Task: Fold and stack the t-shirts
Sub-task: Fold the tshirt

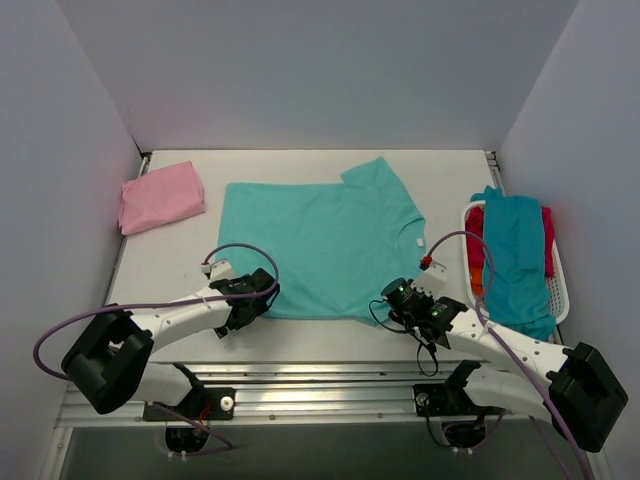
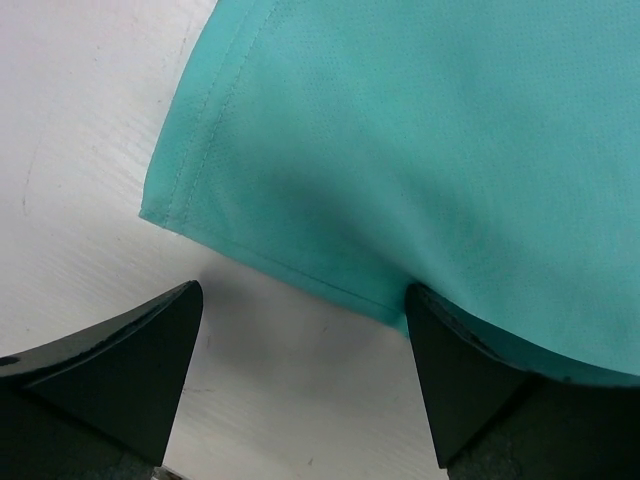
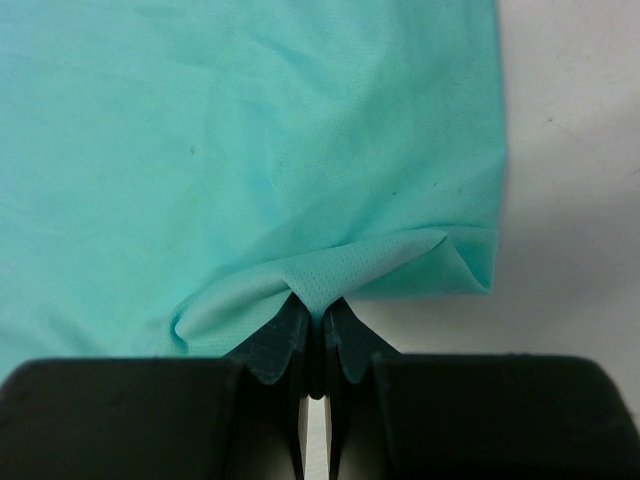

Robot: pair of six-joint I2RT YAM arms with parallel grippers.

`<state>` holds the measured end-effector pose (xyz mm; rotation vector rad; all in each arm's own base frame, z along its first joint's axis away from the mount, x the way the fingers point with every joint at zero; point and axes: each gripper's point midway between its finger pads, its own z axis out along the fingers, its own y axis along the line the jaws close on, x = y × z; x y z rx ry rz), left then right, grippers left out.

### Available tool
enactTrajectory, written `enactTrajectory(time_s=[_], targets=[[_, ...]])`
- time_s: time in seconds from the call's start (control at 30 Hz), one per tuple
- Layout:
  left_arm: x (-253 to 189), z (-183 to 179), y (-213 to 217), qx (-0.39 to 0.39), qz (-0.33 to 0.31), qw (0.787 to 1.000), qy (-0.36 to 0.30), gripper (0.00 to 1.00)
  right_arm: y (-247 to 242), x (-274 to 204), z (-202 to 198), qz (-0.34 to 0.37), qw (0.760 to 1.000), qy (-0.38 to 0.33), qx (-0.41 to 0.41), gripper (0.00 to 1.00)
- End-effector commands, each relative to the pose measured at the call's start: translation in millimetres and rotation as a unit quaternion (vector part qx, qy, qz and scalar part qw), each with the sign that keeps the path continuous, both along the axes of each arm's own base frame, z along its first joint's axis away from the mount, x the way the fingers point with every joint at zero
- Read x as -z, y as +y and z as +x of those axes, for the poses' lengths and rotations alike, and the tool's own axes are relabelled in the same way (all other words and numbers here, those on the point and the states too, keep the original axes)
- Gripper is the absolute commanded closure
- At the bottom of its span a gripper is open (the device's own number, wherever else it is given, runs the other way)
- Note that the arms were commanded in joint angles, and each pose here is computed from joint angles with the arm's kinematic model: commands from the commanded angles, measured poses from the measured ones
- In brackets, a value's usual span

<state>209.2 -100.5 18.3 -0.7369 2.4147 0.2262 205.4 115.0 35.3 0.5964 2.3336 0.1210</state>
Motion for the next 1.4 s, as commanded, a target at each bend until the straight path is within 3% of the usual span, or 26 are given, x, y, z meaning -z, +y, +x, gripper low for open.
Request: enactTrajectory(time_s=[0.0,0.13,0.17,0.23,0.27,0.37,0.53,0.87,1.1,1.37], targets=[[1.1,4.4,4.8,-0.015,0.013,1.0,-0.016,0.09,-9.8,2.2,-2.7,-0.016,1.0,0.003,0.007,1.0],[0.4,8.9,2.2,-0.015,0.016,0.999,-0.024,0.35,-10.2,2.6,-2.8,-0.018,1.0,0.004,0.008,1.0],[0.3,9.6,1.6,-0.016,0.016,0.999,-0.025,0.48,-9.8,1.8,-2.3,-0.016,1.0,0.003,0.008,1.0],[0.0,11.1,1.8,-0.017,0.02,0.999,-0.027,0.59,-9.7,1.7,-2.3,-0.017,1.0,0.002,0.008,1.0],[0.2,11.4,1.5,-0.017,0.022,0.999,-0.029,0.69,-10.2,1.9,-2.4,-0.017,1.0,0.003,0.008,1.0],[-0.7,12.3,2.4,-0.017,0.024,0.999,-0.035,0.84,-11.3,1.1,-1.6,-0.018,1.0,0.0,0.014,1.0],[-1.8,13.7,4.0,-0.015,0.024,0.999,-0.046,0.97,-14.2,1.0,-2.7,-0.02,1.0,0.0,0.021,1.0],[-16.3,13.7,-24.4,0.044,-0.016,0.998,-0.045,0.98,-18.0,-6.5,-9.9,-0.013,0.999,0.004,0.029,1.0],[-56.6,16.1,-32.4,0.077,-0.048,0.993,-0.079,0.98,-14.2,-33.2,-5.7,-0.003,0.999,-0.016,0.03,1.0],[-106.6,32.5,-33.8,0.109,-0.04,0.986,-0.121,0.98,4.6,-71.9,3.0,0.016,0.998,-0.052,0.013,1.0]])
